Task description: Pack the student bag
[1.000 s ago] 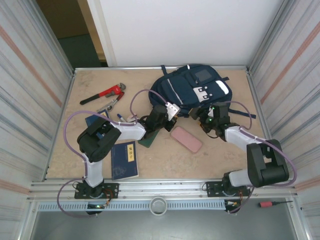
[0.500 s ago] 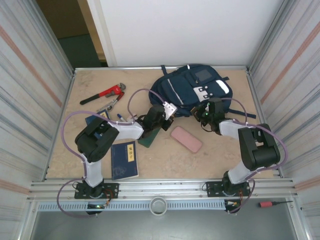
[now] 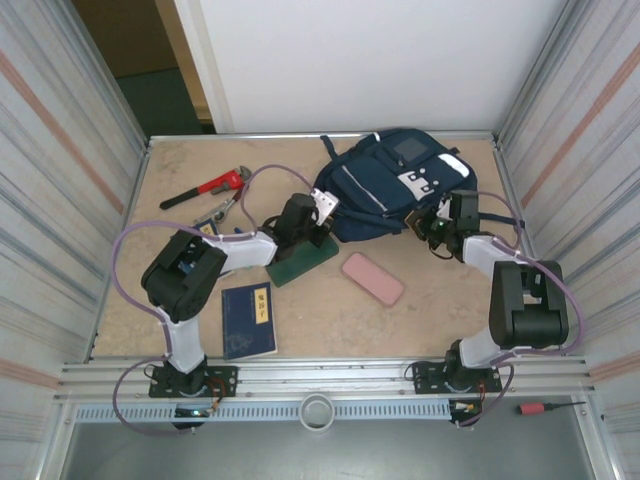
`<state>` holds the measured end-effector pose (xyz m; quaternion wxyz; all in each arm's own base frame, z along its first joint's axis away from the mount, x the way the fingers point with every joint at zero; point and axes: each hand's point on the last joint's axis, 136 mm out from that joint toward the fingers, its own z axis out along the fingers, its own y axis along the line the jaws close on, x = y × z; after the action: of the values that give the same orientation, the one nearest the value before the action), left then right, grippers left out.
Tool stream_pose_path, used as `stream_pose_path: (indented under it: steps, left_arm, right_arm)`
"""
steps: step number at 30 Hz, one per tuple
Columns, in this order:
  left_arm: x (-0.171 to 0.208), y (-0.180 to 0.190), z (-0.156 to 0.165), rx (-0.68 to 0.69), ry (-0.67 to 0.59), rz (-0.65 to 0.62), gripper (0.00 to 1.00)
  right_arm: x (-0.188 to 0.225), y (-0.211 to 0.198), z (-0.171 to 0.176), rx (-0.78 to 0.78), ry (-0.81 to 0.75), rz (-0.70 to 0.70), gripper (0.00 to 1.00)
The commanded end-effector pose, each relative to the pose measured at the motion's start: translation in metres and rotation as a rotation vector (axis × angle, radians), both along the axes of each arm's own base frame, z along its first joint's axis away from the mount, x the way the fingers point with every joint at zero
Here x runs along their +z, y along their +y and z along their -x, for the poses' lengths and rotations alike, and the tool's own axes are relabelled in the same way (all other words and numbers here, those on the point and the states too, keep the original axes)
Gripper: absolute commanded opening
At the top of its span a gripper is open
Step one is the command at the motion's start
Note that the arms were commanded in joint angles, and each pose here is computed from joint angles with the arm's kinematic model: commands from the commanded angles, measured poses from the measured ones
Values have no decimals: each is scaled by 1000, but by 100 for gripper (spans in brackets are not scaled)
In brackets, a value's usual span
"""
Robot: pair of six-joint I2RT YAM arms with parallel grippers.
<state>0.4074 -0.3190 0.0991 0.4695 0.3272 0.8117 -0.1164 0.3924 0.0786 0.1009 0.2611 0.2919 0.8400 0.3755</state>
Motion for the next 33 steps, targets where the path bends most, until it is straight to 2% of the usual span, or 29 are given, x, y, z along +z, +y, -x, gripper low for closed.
stream_pose_path:
  steps: [1, 5, 9, 13, 17, 21, 23, 24, 26, 27, 30, 33]
  left_arm:
    - [21, -26, 3, -78, -24, 21, 0]
    - [25, -60, 22, -161, -3, 57, 0]
    - [15, -81, 39, -205, 15, 45, 0]
    - [10, -90, 50, -231, 32, 49, 0]
    - [8, -94, 59, -252, 34, 42, 0]
    - [5, -96, 65, -264, 37, 36, 0]
    - [5, -95, 66, -266, 34, 32, 0]
    - [5, -95, 67, -265, 31, 32, 0]
    - [7, -91, 66, -251, 16, 24, 0]
    - [7, -88, 63, -239, 7, 15, 0]
    - [8, -74, 55, -194, -8, -12, 0]
    - [7, -52, 42, -136, -4, -20, 0]
  right_arm:
    - [34, -20, -28, -2, -106, 17, 10]
    - [31, -45, -31, -40, -67, 19, 22]
    - [13, -50, -7, -58, -5, 51, 47]
    - [2, -38, 26, -60, 21, 61, 66]
    - [0, -13, 43, -54, 11, 77, 75]
    - [2, 10, 33, -42, -16, 99, 79]
    - [2, 18, 21, -35, -22, 93, 76]
    - [1, 20, 16, -34, -20, 97, 70]
    - [-2, 21, 7, -28, -11, 101, 51]
    - [-4, 20, 5, -29, -7, 99, 39]
    - [-2, 9, 7, -37, -21, 110, 14]
    - [1, -10, 16, -46, -20, 140, 4]
